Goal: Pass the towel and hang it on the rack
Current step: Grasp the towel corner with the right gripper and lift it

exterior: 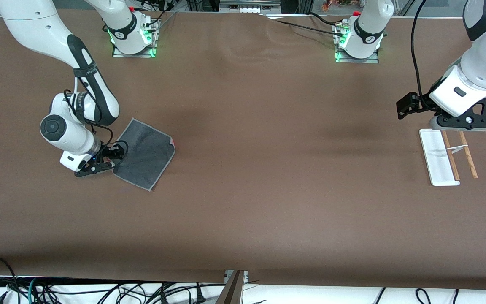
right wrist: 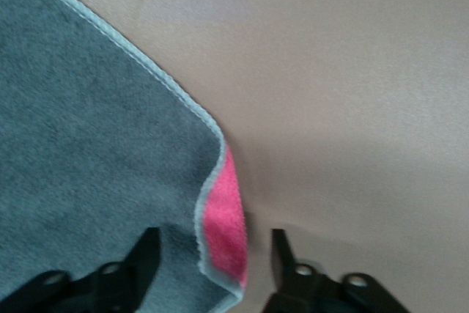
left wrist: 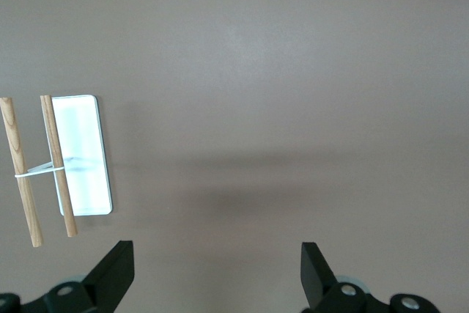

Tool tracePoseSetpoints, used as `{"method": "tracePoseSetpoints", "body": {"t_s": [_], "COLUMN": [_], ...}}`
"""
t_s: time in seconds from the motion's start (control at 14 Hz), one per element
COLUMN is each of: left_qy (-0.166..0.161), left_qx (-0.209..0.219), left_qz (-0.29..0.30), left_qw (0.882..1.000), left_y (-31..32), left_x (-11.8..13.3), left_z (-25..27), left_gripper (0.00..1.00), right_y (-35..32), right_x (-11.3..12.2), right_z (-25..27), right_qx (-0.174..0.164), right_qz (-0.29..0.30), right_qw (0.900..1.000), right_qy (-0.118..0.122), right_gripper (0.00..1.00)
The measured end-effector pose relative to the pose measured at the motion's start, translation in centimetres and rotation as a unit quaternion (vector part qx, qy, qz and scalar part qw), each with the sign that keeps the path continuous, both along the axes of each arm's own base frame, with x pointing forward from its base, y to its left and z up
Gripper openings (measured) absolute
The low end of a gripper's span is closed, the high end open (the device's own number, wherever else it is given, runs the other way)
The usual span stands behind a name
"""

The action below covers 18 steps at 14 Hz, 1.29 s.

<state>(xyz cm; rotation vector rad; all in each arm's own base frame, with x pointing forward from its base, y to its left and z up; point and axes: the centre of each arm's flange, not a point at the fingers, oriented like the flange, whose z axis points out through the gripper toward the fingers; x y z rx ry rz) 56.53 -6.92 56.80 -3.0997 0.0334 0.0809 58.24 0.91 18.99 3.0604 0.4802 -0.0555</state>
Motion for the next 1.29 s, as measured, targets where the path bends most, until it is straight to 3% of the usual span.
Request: {"method": "tracePoseSetpoints", "body": {"t_s": [0.14, 0.5, 0.64, 0.79, 1.07, 1.29], "left_qy": [0.0, 0.0, 0.0, 0.0, 0.002, 0.005], "left_qx": [0.0, 0.0, 0.0, 0.0, 0.0, 0.001], "left_qz": [0.0, 0.0, 0.0, 0.0, 0.0, 0.0], "left_qw": [1.0, 1.0, 1.0, 1.0, 1.0, 1.0], "left_y": [0.0, 0.0, 0.0, 0.0, 0.0, 0.1], "left_x": [0.0, 0.0, 0.0, 0.0, 0.0, -0.1], "left_z": [0.0, 0.0, 0.0, 0.0, 0.0, -0.1], "left_gripper": [1.0, 1.0, 1.0, 1.0, 1.0, 1.0], "right_y": [-0.6, -0.6, -0.5, 0.0, 3.0, 8.4], "right_x": [0.1, 0.3, 0.5, 1.8, 6.0, 6.7], "right_z": [0.2, 0.7, 1.2, 3.4, 13.7, 21.4], "right_qx": [0.0, 0.001, 0.002, 0.002, 0.003, -0.007], "right_qz": [0.003, 0.004, 0.005, 0.007, 0.012, -0.005], "right_qw": [1.0, 1.0, 1.0, 1.0, 0.999, 0.997], "right_qy": [-0.002, -0.007, -0.008, 0.012, 0.052, 0.076], "right_gripper": [0.59, 0.02, 0.02, 0.02, 0.02, 0.02]}}
